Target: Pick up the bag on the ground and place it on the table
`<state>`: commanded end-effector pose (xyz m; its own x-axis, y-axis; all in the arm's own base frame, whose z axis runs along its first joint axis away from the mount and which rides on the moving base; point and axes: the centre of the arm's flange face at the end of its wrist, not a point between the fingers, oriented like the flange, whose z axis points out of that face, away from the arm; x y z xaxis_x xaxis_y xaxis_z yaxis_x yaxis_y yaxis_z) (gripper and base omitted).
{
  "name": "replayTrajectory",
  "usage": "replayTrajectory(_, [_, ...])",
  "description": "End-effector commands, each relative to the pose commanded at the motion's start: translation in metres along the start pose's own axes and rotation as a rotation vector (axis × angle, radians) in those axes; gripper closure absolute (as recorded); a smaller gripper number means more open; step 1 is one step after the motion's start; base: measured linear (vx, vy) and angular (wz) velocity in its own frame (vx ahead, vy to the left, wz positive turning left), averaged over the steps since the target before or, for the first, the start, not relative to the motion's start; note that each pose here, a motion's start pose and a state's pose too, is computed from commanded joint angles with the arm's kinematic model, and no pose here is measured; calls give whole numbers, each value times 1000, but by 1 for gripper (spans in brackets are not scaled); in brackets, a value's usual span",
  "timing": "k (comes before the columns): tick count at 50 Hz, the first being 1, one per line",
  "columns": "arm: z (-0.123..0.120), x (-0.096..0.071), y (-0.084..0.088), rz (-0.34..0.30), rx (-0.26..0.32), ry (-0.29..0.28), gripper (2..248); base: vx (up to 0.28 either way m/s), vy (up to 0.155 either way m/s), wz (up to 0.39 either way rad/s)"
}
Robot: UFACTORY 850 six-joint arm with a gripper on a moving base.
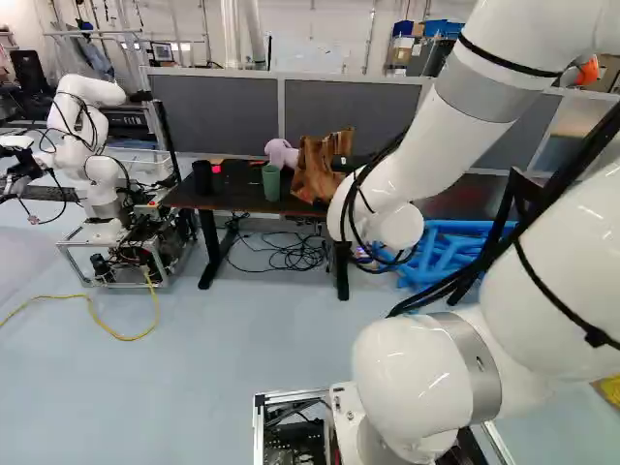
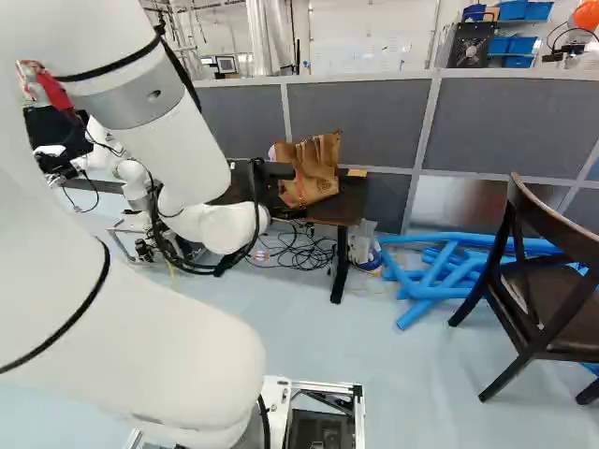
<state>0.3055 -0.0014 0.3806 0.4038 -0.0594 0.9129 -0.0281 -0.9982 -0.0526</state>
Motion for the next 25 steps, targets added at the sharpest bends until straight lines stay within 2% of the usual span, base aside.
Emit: replayTrajectory(25, [-19,-21,0,-44,6,64,3,0,0,0])
